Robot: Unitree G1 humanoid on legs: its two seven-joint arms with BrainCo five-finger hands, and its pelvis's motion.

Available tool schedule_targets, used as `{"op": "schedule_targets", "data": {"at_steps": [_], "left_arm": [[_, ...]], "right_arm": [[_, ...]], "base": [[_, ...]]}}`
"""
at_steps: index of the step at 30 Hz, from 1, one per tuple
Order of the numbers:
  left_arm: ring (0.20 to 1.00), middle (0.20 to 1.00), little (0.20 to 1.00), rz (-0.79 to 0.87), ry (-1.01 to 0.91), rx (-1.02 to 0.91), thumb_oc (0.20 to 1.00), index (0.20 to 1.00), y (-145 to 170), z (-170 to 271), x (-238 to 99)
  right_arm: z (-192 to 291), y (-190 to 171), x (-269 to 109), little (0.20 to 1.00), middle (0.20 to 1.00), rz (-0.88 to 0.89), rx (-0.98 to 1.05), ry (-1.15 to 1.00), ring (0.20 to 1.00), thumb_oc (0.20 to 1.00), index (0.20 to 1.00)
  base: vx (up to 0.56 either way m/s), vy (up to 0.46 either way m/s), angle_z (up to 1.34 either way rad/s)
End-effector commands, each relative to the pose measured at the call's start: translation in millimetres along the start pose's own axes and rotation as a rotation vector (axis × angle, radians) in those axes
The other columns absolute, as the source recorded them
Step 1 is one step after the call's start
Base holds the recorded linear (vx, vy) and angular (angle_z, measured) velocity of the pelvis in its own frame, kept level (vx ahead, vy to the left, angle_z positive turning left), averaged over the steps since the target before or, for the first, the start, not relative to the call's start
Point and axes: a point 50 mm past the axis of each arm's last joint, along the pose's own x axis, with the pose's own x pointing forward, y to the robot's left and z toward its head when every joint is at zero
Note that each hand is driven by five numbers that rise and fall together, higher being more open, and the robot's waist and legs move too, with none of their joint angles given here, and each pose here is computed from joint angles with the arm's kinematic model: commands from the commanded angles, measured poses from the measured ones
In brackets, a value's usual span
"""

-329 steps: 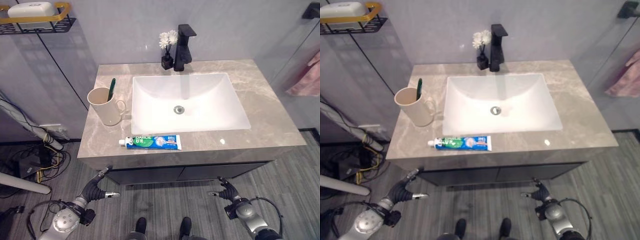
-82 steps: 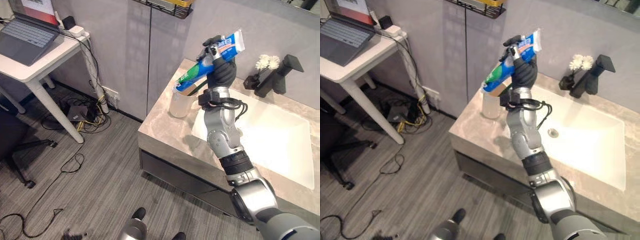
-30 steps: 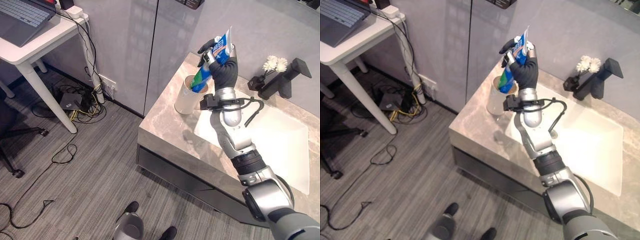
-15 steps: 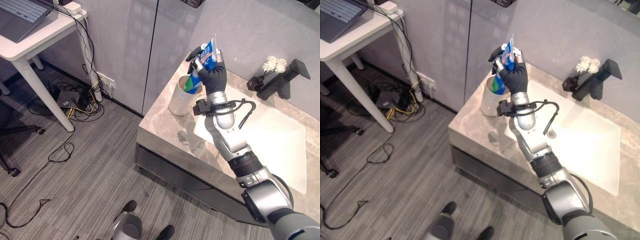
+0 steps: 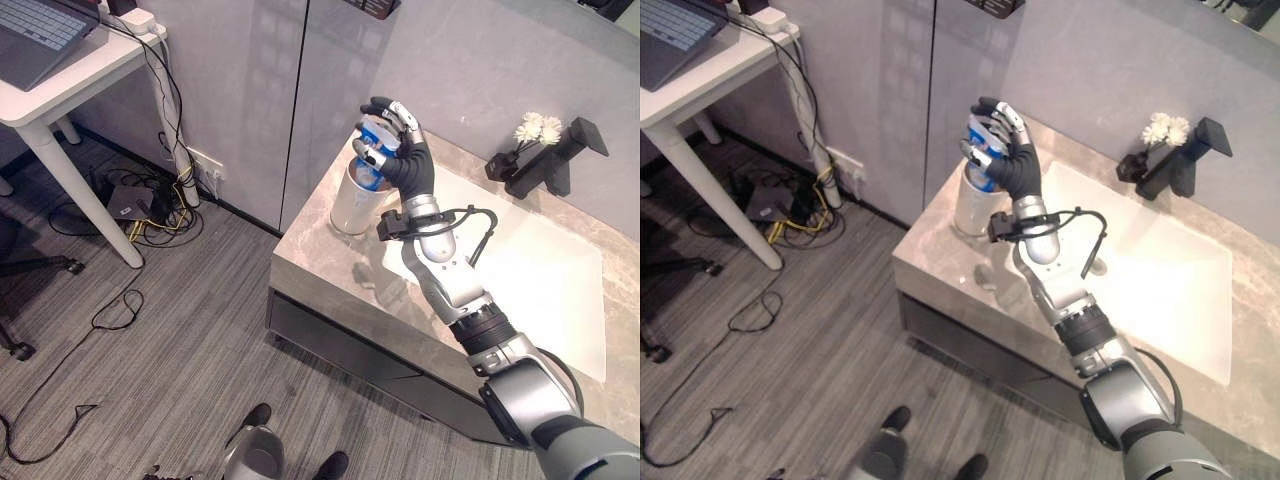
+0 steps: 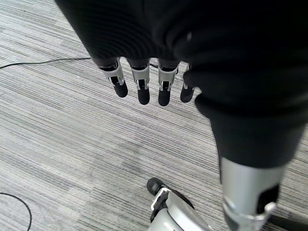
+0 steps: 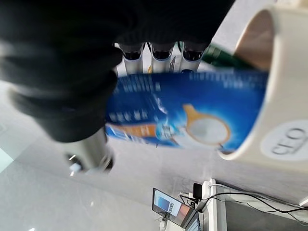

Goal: Put brush and paste in cup on sink, flatten towel.

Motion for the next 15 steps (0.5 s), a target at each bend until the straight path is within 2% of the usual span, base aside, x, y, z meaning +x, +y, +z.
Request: {"op": "schedule_targets", "data": {"at_steps": [1,9,12,15], "left_arm": [[1.0,1.0,1.0,0.046,0.092,0.052,1.0,1.0,11,-22,-1],[1.0,1.0,1.0,0.033,0.086,0.083,1.0,1.0,4,-17,0],[1.0,1.0,1.0,0.025,0.065,0.126,1.0,1.0,0,-12,0],[1.0,1.0,1.0,0.028,0.0,0.127,1.0,1.0,1,11,4]], "right_arm": [[18,6,16,1.0,1.0,0.014,-0.006,-0.084,1.0,1.0,1.0],[46,7,20,1.0,1.0,-0.023,0.005,-0.216,1.0,1.0,1.0],[60,2,20,1.0,1.0,-0.059,-0.057,-0.279,1.0,1.0,1.0],[84,-28,17,1.0,1.0,-0.101,-0.271,-0.369,1.0,1.0,1.0]], "base": [[0.0,0.0,0.0],[-0.01,-0.003,0.0],[-0.02,-0.006,-0.09],[-0.02,-0.016,-0.16]]}}
